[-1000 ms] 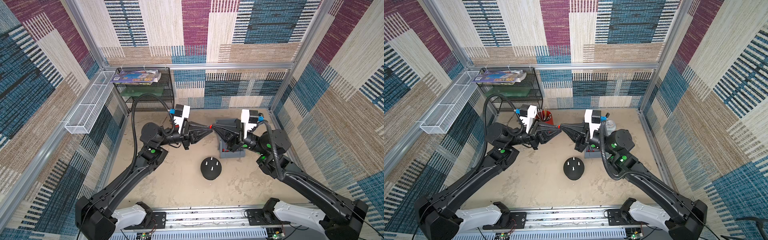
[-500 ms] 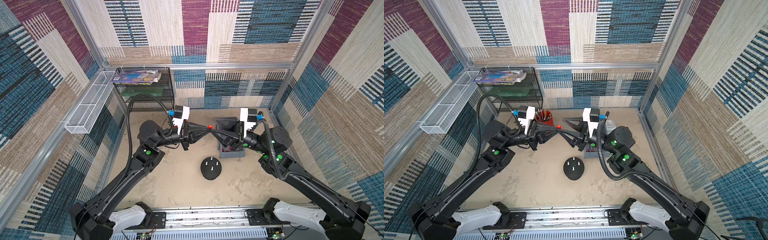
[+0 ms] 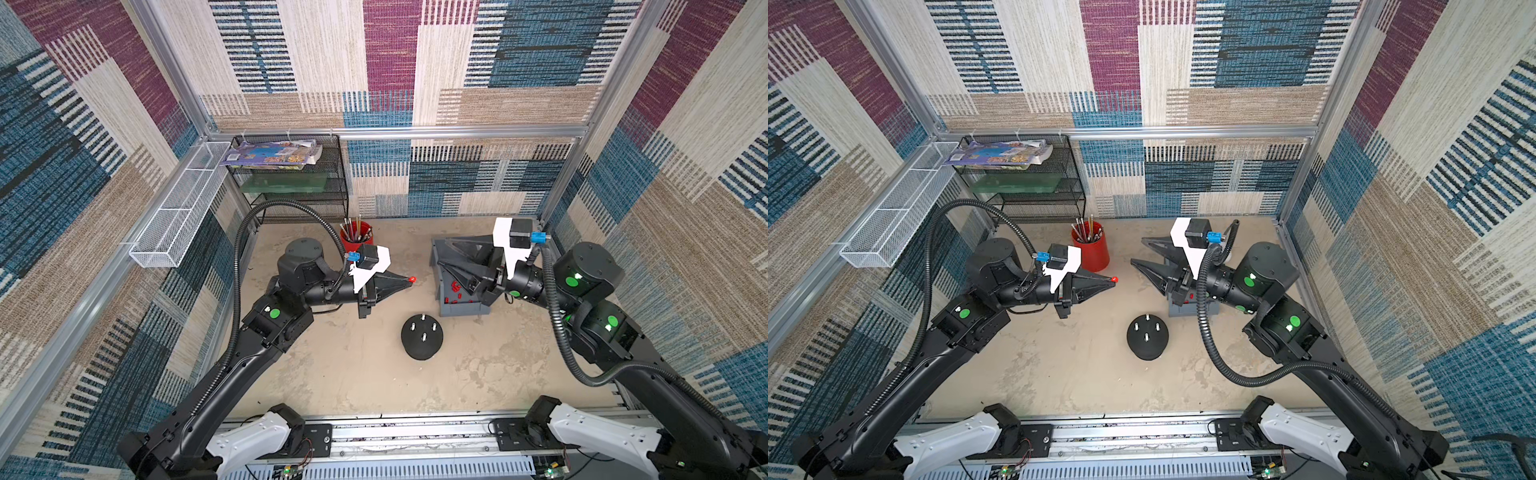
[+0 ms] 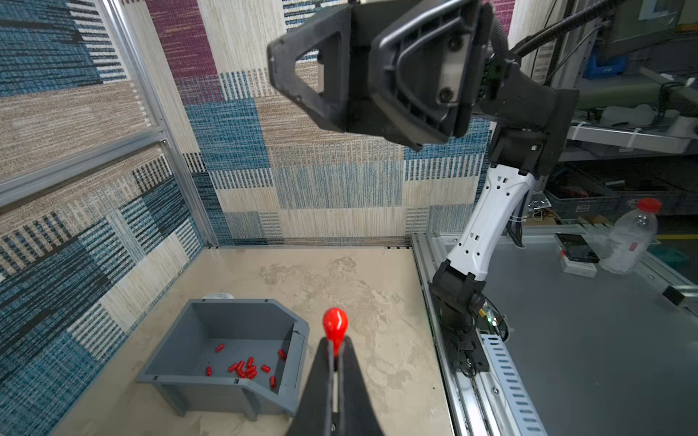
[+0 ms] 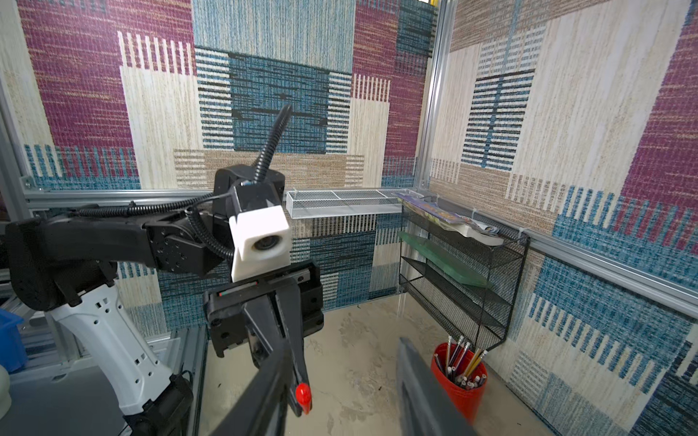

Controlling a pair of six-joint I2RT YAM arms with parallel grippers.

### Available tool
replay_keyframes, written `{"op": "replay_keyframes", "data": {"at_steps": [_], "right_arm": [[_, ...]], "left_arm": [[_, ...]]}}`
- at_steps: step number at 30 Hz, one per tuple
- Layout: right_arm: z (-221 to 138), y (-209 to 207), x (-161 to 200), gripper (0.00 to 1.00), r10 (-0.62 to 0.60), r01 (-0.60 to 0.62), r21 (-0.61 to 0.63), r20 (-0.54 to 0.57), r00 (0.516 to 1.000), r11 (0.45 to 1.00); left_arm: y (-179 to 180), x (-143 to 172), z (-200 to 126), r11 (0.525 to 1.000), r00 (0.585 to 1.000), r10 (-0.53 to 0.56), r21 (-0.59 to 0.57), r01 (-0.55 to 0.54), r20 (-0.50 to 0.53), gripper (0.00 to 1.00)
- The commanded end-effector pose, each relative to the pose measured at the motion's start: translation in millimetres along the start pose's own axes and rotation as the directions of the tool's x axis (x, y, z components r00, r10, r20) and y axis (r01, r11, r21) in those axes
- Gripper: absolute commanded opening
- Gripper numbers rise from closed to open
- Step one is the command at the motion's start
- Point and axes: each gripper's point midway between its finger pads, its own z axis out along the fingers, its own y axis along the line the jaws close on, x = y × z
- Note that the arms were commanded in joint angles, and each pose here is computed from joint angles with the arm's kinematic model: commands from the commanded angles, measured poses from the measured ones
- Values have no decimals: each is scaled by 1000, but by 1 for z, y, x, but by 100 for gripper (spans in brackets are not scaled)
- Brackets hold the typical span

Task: Cover the protruding screws with screw protection sleeves
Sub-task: Pick up the screw protection sleeve from the storage box.

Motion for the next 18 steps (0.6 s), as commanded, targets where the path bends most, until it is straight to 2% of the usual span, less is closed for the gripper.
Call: {"op": "replay_keyframes", "data": {"at_steps": [1,3,8,10,18], "right_arm": [[6,19,21,36,-70,56,-140,-94,993,989],[9,25,25,34,-95,73,-190,-114,989,979],[7,22,31,33,-122,101,-170,-120,985,980],[8,22,36,28,-122,98,-176,-131,984,980],[14,28,53,22,-113,70,-231,-177,978,970]], "left_arm": [[-23,9,-1,988,998,-23,149,33,-63,0],[-25,11,-1,982,997,-54,177,62,-53,0],[-24,10,-5,974,997,-82,210,81,-2,0],[-22,9,-6,968,994,-105,229,103,-2,0],[-16,12,-5,956,989,-150,253,150,-19,0]]}}
